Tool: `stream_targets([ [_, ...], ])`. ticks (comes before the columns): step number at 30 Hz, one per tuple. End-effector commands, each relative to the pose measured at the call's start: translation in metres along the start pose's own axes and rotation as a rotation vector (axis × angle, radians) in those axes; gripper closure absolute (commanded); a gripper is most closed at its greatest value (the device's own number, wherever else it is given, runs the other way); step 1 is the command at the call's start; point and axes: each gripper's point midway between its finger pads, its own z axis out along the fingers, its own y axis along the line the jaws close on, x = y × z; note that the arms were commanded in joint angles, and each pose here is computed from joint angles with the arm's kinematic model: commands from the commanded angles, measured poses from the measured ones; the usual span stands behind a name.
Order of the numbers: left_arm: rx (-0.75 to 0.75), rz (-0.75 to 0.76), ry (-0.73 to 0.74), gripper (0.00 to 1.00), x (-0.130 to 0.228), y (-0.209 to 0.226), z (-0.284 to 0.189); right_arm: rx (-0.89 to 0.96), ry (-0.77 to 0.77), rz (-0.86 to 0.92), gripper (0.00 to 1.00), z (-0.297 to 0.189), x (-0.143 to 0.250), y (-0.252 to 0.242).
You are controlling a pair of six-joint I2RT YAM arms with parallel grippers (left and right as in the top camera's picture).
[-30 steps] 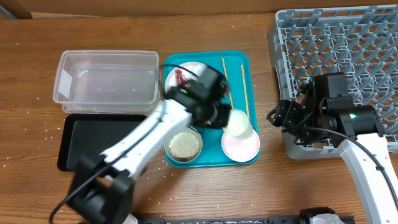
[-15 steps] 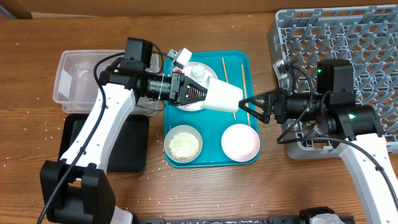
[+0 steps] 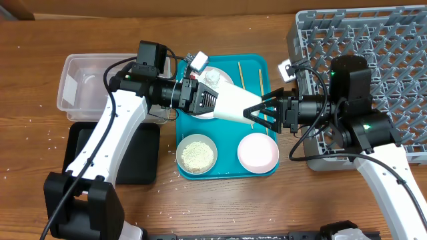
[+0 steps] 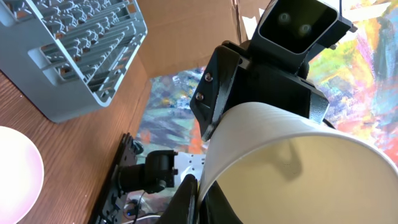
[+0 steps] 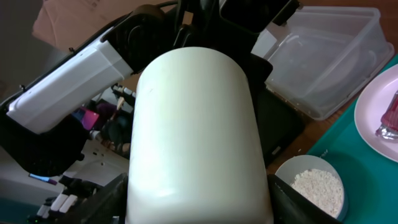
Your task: Sort waste into correct bins and load items into the dishwasher
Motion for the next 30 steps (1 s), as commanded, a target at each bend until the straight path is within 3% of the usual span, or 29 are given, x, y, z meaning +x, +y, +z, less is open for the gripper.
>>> stream_targets([
  [1,0.010,0.045,0.019,0.71,0.003,-0.009,0.006,-0.021,-0.005,-0.019,0.48,-0.002,-0.005,0.013],
  [2,0.010,0.045,0.019,0.45,0.003,-0.009,0.006,-0.004,-0.015,-0.006,0.48,-0.004,-0.007,0.009],
  [4,0.007,0.045,0.018,0.18,0.003,-0.008,0.006,0.044,-0.044,0.032,0.51,-0.013,-0.011,-0.003],
  [5,-0.006,0.045,0.012,0.00,0.002,-0.006,0.005,0.124,-0.081,0.080,0.52,-0.026,-0.014,-0.020],
  [11,-0.078,0.025,-0.015,0.00,-0.002,0.007,-0.001,0.493,-0.210,0.272,0.52,-0.091,-0.010,-0.076],
  [19,-0.221,-0.047,-0.029,0.00,0.002,0.032,-0.005,1.247,-0.298,0.552,0.54,-0.225,0.027,-0.103],
  [25,-0.268,-0.070,-0.031,0.00,0.004,0.040,-0.007,1.450,-0.329,0.682,0.53,-0.256,0.044,-0.115],
  [30,-0.268,-0.075,-0.031,0.00,0.005,0.040,-0.007,1.437,-0.212,0.789,0.53,-0.247,0.060,-0.139],
])
